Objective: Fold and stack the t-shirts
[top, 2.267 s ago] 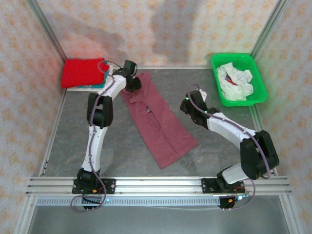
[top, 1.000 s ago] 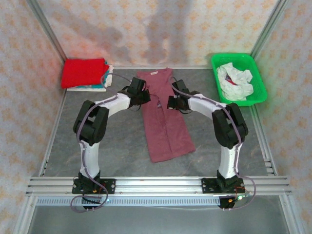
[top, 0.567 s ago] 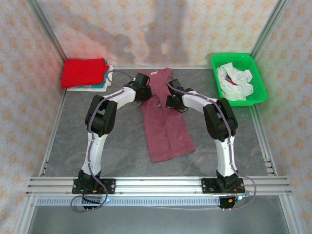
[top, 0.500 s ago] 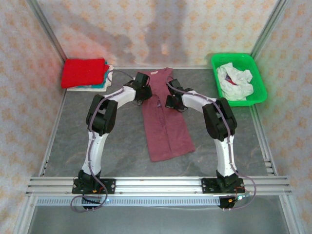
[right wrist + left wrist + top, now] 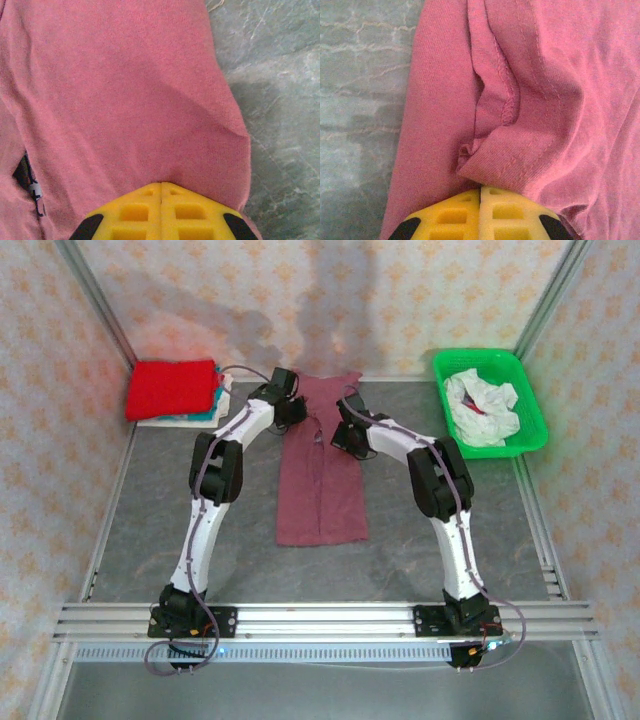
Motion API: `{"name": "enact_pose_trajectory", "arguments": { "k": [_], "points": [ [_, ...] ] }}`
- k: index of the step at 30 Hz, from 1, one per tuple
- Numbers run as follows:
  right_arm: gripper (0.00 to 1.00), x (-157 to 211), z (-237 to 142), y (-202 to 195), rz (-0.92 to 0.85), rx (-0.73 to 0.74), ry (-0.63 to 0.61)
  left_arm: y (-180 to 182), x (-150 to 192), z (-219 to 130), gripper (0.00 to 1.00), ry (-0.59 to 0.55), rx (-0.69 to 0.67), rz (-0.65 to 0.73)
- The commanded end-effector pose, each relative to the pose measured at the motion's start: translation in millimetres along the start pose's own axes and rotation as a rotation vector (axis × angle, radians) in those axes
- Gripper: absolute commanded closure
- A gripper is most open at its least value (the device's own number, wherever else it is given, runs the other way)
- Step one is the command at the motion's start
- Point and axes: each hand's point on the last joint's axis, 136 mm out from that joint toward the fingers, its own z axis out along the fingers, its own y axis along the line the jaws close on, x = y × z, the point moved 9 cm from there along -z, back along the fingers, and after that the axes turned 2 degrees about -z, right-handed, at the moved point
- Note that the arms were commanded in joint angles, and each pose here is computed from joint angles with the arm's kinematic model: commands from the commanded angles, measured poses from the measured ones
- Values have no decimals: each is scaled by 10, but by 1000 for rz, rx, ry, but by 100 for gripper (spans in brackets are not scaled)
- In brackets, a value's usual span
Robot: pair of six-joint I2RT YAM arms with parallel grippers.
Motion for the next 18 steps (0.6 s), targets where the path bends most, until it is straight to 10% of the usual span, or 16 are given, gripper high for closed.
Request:
{"name": "enact_pose_trajectory", "arguments": {
  "k": [1,4,12,13,15,18],
  "points": [
    [96,58,46,-170,14,106,54,40,21,-66,100,60,-13,14],
    [85,-29,-195,-100,-6,84,21,-13,-1,-330,100,26,4,4],
    [56,-76,-1342,62,-181,-81,-47,-161,89,-1946,57,-250,128,28],
    [47,-22,-1517,37,-214,-91,-77,-159,173,-2175,49,-295,154,49],
    [6,128,-1828,-123,-184,-192,-184,-3,427,-2473,0,-369,168,72],
    [1,429,-1934,-529,-58,-429,-214,352,793,-2558,0,-313,198,42]
  ]
}}
